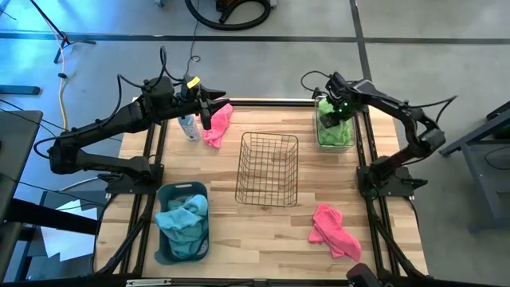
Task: Sort microfiber towel by color & place in baskets
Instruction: Put the green microfiber cloth into the transparent bin
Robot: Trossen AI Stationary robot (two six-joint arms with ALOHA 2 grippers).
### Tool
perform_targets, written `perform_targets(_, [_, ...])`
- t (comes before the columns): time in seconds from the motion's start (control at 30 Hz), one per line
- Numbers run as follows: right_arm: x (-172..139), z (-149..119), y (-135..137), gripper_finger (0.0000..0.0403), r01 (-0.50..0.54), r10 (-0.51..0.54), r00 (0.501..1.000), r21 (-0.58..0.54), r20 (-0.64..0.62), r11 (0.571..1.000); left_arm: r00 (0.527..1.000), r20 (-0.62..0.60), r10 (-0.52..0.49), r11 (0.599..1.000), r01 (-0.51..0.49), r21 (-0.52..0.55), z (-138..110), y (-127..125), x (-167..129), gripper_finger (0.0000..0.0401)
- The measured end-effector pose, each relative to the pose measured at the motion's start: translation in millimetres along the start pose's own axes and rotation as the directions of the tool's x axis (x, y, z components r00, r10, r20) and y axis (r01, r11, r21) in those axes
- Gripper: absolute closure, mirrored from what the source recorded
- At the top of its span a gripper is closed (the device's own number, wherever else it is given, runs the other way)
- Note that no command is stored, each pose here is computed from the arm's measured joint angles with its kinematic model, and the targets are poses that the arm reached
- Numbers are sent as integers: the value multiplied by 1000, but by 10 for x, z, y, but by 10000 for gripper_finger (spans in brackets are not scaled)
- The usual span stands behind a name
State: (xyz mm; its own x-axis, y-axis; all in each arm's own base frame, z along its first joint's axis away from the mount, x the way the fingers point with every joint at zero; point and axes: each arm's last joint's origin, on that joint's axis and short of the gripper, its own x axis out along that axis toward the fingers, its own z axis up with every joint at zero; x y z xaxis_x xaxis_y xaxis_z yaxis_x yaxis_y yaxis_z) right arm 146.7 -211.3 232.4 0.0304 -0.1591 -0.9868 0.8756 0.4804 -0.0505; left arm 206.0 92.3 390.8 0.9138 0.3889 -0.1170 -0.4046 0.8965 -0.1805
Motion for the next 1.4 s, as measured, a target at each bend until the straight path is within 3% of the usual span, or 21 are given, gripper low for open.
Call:
perform_targets(0.13, [-173, 33, -4, 175, -15, 15, 1000, -19, 1, 1000, 1000, 0, 0, 1000, 0, 0, 0, 0, 0, 256])
perform_targets(0.3, [-324, 65, -4, 165, -40, 40, 999, -37, 1, 999, 1000, -1, -1, 1000, 1, -1, -1, -1, 0, 256])
perform_targets(0.5, [-357, 118, 68, 164, -275, 276, 961, -31, 35, 961, 1000, -2, -1, 1000, 1, -20, -2, -1, 0, 256])
perform_targets(0.57, [-343, 118, 77, 164, -296, 297, 954, -21, 37, 955, 1000, -2, -1, 1000, 1, -28, -2, -1, 0, 256])
perform_targets(0.73, [-333, 124, -17, 164, -221, 217, 975, 124, 47, 967, 1000, -3, -1, 1000, 1, -28, -3, -1, 0, 256])
perform_targets(0.83, [-386, 90, -58, 164, -187, 180, 982, 140, 64, 972, 1000, -3, -1, 1000, 1, -27, -3, -1, 0, 256])
perform_targets(1.0, [-520, -37, -175, 164, -6, -7, 997, 174, 75, 985, 1000, -2, -1, 1000, 1, -27, -2, -1, 0, 256])
perform_targets(1.2, [-701, -153, -179, 164, -137, 112, 983, 176, 142, 975, 1000, -2, 0, 1000, 0, -27, -2, -1, 0, 256])
perform_targets(1.4, [-801, -243, -202, 164, -98, 66, 983, 183, 171, 978, 1000, -1, 1, 1000, -1, -27, -2, 0, 0, 256])
